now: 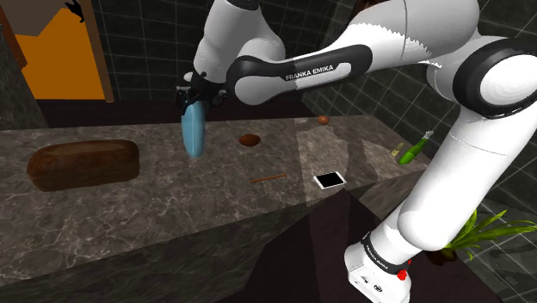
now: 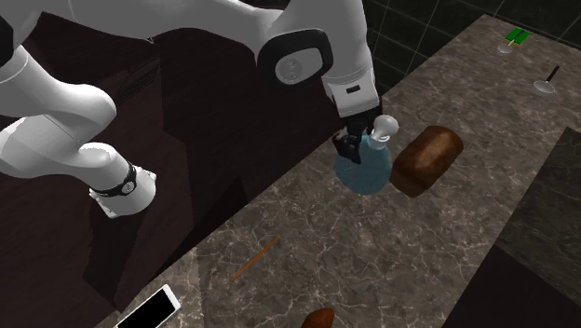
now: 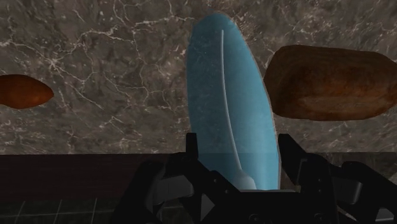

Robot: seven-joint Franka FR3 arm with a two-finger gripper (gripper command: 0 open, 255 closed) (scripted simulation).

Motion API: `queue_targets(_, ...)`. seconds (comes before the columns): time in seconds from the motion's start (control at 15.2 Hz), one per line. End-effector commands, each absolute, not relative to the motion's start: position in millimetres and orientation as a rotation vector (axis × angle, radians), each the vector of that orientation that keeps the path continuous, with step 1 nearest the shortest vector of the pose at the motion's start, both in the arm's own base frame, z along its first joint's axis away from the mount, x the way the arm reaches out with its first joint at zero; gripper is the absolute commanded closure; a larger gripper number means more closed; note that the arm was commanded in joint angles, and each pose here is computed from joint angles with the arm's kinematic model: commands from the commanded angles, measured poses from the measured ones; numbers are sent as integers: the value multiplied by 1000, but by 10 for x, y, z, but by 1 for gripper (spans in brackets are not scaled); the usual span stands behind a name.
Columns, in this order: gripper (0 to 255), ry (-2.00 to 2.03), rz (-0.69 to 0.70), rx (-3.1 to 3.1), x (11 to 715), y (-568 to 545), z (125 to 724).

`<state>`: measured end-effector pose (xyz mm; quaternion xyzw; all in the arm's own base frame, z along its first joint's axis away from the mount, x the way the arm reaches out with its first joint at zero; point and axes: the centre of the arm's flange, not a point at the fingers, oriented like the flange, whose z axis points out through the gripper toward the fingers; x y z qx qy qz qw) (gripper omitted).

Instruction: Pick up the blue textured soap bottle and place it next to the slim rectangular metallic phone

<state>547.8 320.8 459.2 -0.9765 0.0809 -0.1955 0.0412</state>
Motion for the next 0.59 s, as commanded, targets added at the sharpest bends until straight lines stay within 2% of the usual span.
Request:
queue_targets(0.0, 255, 247, -599, -2990, 5463, 3206, 4705)
queue_targets(0.53, 255, 247, -599, -2990, 5463, 3206, 5127)
